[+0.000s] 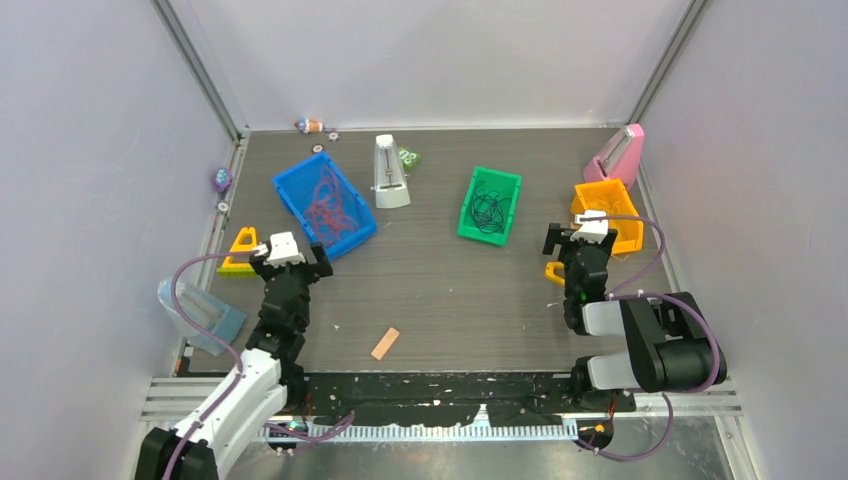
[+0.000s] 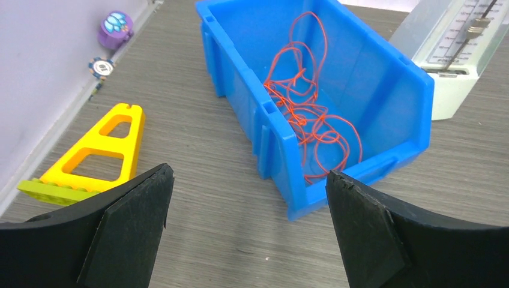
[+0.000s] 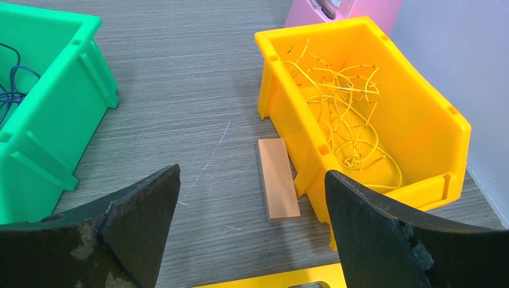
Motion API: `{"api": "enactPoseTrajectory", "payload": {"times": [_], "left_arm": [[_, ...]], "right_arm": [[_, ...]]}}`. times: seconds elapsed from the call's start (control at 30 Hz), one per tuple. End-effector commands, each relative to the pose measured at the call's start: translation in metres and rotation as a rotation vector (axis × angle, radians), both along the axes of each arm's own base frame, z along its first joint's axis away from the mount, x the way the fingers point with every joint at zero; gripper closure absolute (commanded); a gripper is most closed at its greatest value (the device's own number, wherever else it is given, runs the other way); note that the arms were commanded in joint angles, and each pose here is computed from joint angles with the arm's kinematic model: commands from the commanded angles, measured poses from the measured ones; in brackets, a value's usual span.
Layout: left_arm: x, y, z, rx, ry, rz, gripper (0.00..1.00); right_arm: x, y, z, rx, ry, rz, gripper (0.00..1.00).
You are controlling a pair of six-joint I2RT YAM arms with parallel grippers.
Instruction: Untangle the cables
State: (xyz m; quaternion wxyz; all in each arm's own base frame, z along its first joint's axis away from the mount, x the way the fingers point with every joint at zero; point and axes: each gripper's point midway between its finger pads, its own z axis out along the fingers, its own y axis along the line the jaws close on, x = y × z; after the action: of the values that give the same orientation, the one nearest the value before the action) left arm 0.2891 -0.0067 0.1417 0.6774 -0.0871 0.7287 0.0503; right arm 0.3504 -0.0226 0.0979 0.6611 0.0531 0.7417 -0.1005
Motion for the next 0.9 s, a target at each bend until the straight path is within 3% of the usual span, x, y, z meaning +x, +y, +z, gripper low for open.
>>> {"api": "enactPoseTrajectory", "payload": {"times": [0.0, 0.13, 0.43, 0.53, 0.63, 0.87], "left_arm": [[0.006, 0.012, 0.01, 0.064, -0.067, 0.047, 0.0], [0.019, 0.014, 0.006, 0.082, -0.114, 0.033, 0.0], [0.052, 0.004, 0.002, 0.214, -0.028, -0.109, 0.0], [0.062, 0.021, -0.003, 0.163, -0.102, -0.068, 0.01], [0.067, 0.013, -0.014, 0.158, 0.017, -0.127, 0.03], [0.069, 0.009, -0.014, 0.164, -0.004, -0.169, 0.0]], "right_arm": [[0.011, 0.001, 0.027, 0.021, -0.1, 0.001, 0.05], [0.011, 0.001, 0.027, 0.02, -0.099, 0.002, 0.05], [0.011, 0.001, 0.027, 0.021, -0.101, 0.002, 0.05], [0.011, 0.001, 0.027, 0.02, -0.1, 0.002, 0.05], [0.011, 0.001, 0.027, 0.02, -0.099, 0.001, 0.05], [0.011, 0.002, 0.027, 0.02, -0.1, 0.003, 0.05]]}}
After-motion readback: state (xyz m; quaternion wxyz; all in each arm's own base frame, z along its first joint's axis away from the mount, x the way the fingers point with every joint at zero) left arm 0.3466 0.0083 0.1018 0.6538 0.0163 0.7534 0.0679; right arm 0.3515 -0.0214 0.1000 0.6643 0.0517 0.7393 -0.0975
